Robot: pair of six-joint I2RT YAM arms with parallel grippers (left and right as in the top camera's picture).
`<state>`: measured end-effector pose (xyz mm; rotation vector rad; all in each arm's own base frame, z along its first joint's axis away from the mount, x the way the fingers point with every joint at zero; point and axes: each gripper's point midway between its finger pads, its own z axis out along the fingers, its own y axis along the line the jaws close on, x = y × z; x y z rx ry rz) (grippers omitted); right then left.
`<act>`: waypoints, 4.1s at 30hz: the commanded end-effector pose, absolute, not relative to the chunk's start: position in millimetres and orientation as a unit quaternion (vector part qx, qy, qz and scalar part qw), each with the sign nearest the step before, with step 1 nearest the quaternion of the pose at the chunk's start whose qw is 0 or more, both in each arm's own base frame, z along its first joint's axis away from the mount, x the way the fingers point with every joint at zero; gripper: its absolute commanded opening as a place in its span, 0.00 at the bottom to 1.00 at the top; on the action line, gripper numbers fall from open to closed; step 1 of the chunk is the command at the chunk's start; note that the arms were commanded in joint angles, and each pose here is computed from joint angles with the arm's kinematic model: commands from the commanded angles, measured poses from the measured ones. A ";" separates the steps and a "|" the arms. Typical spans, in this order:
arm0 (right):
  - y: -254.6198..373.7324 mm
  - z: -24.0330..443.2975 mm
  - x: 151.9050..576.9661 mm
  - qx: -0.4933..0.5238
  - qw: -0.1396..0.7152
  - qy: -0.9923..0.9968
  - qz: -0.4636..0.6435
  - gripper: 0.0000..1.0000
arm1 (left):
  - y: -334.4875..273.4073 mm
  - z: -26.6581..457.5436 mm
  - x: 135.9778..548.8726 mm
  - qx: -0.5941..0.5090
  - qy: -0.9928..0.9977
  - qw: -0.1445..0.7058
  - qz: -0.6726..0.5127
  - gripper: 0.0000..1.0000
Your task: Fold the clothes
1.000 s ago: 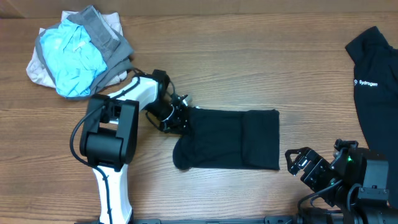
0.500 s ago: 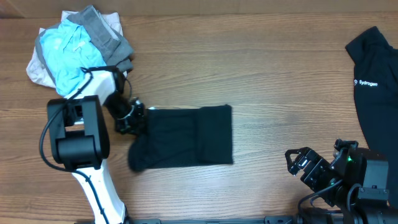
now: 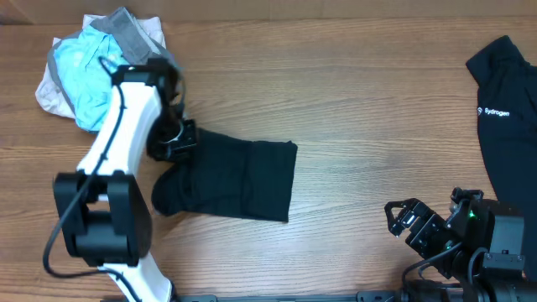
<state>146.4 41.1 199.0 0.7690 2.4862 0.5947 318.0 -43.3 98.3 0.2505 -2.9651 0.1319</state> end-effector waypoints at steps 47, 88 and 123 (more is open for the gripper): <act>41.7 202.7 147.1 0.278 0.241 0.903 0.220 1.00 | -251.3 101.9 301.9 -0.113 -0.989 -0.037 0.087 0.17; 41.7 202.7 147.1 0.278 0.241 0.903 0.220 1.00 | -261.6 131.7 337.5 -0.178 -0.976 -0.054 0.118 0.68; 41.7 202.8 147.2 0.278 0.241 0.903 0.220 1.00 | -336.4 110.6 268.8 -0.234 -0.957 0.052 0.164 0.31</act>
